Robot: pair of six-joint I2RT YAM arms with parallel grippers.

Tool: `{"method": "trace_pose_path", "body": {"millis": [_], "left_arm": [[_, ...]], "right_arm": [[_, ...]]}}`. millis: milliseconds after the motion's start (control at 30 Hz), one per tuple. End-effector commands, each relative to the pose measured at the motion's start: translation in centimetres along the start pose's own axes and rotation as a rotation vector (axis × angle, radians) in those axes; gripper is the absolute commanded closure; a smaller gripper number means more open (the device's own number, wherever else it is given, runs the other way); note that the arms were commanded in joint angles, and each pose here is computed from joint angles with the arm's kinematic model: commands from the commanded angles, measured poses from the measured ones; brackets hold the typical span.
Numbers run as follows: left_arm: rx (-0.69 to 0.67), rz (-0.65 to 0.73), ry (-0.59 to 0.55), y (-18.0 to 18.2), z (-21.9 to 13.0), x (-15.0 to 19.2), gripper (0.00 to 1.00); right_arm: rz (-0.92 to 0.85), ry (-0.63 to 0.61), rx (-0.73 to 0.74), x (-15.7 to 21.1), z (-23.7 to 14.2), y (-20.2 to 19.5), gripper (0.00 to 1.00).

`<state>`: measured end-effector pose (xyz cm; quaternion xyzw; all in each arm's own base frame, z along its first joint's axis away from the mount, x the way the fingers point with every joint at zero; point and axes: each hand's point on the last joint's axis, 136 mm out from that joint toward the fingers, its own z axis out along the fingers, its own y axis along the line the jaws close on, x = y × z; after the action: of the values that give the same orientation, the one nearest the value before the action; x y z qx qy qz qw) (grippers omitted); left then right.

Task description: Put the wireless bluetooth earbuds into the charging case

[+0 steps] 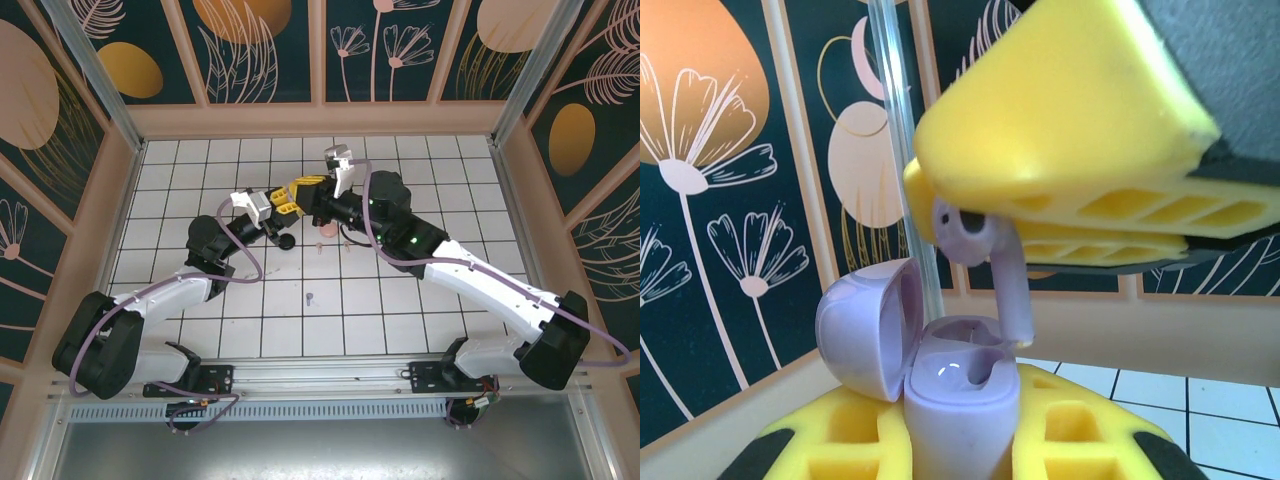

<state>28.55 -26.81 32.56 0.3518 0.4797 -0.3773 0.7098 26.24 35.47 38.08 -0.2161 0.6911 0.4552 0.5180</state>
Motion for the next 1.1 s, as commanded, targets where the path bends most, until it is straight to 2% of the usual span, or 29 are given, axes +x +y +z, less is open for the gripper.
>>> {"method": "trace_pose_path", "body": {"millis": [0, 400, 800, 1067], "left_arm": [[0.035, 0.017, -0.055, -0.7, 0.3, -2.3, 1.0], [0.044, 0.012, -0.056, -0.8, 0.4, -2.4, 1.0], [0.031, 0.011, -0.065, -0.5, 0.5, -2.8, 1.0], [0.023, 0.006, -0.062, -0.4, 0.5, -2.8, 1.0]], "right_arm": [[-0.026, -0.029, 0.015, -0.3, 0.3, -0.3, 0.87], [-0.04, -0.01, 0.045, 0.4, 0.6, -1.1, 0.87], [-0.183, 0.136, -0.009, 4.7, 0.9, 0.8, 0.87], [-0.18, 0.142, 0.029, 5.2, 0.8, 0.3, 0.87]]}}
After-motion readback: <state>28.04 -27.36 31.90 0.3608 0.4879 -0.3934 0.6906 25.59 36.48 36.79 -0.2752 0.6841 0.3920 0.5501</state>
